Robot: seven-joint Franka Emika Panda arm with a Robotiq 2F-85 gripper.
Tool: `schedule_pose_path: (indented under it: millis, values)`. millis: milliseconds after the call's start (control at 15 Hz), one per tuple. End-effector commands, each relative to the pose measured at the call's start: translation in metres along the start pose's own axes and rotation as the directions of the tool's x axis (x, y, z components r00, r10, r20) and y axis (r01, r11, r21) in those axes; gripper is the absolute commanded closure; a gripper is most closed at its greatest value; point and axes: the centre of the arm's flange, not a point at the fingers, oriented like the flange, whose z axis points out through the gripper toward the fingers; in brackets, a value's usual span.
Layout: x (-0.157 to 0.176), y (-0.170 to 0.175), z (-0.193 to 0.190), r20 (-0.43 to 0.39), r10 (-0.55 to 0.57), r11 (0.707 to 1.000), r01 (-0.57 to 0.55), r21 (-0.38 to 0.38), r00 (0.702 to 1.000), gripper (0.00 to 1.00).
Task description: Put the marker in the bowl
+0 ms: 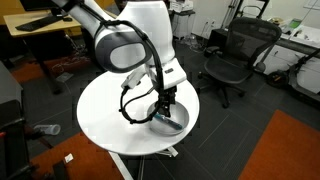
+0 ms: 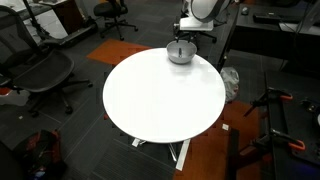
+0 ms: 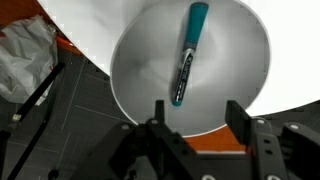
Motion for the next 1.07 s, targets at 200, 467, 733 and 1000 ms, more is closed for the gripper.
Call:
schedule_pose_path:
  millis: [200, 467, 733, 1000]
  values:
    - [0.002, 0.002, -0.027, 0.018, -0.048, 0.997, 0.047, 0.053, 0.999, 0.00]
    - [-0.007, 0.004, -0.059, 0.020, -0.103, 0.989, 0.101, 0.106, 0.994, 0.00]
    - [-0.027, 0.012, -0.099, 0.028, -0.182, 0.975, 0.177, 0.133, 0.983, 0.00]
    - [-0.053, 0.027, -0.131, 0.059, -0.257, 0.959, 0.247, 0.136, 0.965, 0.00]
